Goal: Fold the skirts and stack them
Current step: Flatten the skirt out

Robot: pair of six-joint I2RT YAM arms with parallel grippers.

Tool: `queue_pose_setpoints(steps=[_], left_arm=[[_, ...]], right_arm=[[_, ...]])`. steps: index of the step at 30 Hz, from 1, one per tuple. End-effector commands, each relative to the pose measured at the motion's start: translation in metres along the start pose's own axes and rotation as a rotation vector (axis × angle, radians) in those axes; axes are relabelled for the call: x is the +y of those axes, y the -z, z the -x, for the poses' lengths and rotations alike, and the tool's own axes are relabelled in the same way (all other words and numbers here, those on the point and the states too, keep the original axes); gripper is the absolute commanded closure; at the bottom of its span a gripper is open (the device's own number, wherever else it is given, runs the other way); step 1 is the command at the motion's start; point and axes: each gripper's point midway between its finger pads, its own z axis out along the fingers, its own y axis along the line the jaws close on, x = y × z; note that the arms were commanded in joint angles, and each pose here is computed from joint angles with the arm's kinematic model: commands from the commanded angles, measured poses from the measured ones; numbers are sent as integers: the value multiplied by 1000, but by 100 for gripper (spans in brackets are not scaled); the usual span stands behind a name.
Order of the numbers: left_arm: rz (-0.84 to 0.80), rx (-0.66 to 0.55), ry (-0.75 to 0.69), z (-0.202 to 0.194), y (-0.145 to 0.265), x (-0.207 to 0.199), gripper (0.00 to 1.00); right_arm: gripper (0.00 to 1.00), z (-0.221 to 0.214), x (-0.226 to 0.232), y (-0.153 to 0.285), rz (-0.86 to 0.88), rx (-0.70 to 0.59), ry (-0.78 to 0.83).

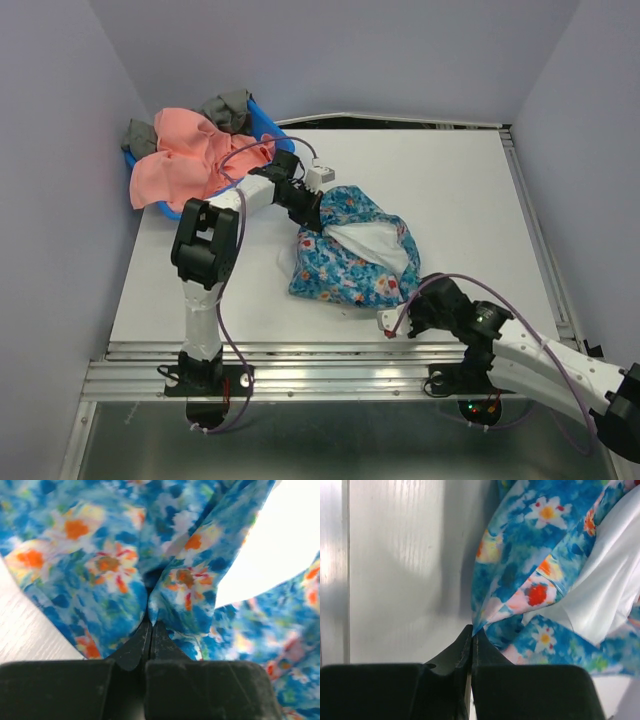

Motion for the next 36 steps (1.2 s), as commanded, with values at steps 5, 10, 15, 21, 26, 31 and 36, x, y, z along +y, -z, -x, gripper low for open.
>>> queue_pose_setpoints(steps=[5,10,15,21,26,31,36], left_arm=[[243,-8,27,3,11,56,100],[24,-54,-118,14,25,7,64],[-48,-109,-268,26,55,-34,45],[139,-213,-327,58,89,-43,38],[361,-204,-322,70,93,-37,38],[430,-173,-251,73,67,-51,38],[464,-124,-99,65,47,-40,38]], right_arm=[[99,-40,31,19,23,146,81],[54,-34,-9,30,-163,158,5],[28,5,-60,49,-268,74,-227],[37,43,-129,81,-438,10,-644],[47,39,-142,85,-518,36,-889],[53,35,-151,66,-433,58,-1033],[46,33,-131,47,-329,105,-1117]])
